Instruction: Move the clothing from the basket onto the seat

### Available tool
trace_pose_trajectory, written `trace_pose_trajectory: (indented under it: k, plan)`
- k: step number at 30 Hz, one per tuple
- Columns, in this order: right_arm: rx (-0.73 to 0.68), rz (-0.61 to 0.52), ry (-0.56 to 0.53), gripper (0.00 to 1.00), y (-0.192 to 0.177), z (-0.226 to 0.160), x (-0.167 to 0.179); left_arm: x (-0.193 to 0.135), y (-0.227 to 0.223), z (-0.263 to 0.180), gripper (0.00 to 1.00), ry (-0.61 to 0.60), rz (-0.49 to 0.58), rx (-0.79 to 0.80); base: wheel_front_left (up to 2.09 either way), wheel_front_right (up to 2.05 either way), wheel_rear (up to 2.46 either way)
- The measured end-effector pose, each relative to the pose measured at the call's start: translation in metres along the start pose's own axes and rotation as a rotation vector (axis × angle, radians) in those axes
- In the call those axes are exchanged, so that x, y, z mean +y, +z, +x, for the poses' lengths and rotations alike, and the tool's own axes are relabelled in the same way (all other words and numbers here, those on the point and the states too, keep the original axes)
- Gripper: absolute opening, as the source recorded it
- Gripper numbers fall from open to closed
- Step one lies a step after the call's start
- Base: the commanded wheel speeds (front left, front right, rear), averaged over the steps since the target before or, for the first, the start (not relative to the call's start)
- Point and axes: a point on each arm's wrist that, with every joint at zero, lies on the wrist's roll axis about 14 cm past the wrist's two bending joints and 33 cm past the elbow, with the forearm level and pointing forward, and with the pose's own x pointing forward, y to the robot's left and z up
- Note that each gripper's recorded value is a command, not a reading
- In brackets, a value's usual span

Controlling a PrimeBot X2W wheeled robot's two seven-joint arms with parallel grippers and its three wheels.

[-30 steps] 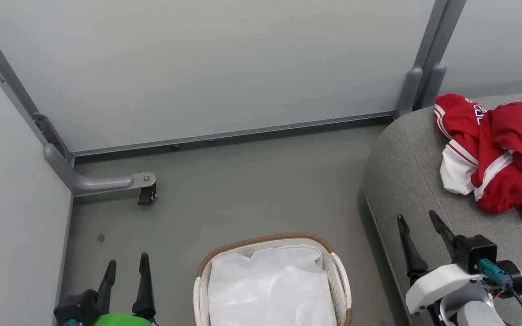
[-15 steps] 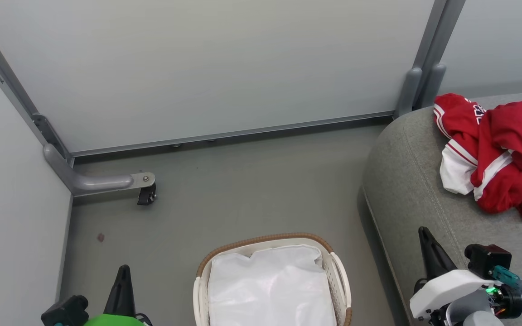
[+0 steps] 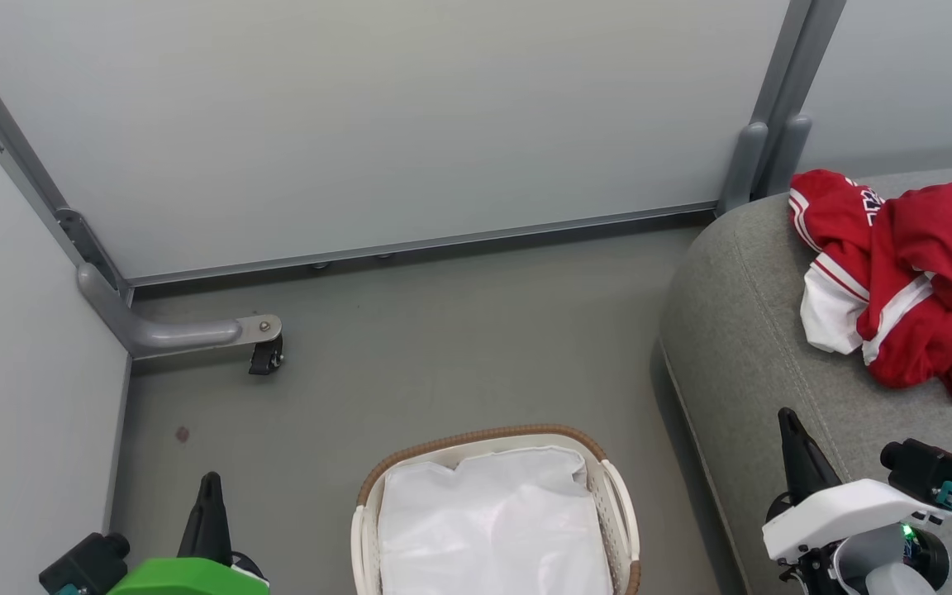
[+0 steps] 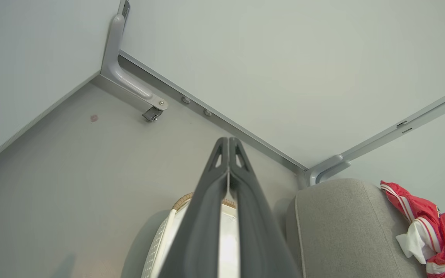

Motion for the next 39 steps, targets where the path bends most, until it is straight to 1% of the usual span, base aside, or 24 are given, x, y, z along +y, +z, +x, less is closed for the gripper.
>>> trace_pose_trajectory:
  k: [18,39]
  plan:
    - [-0.008,0.26,-0.029,0.0,0.008,0.001,-0.006,-0.004,0.013,0.008,0.0,0.001,-0.216,-0.013,0.0,0.0,0.0]
    - [-0.016,0.509,-0.032,0.0,0.016,0.002,-0.008,-0.012,0.028,0.017,0.0,-0.027,-0.43,-0.029,0.0,0.0,0.0]
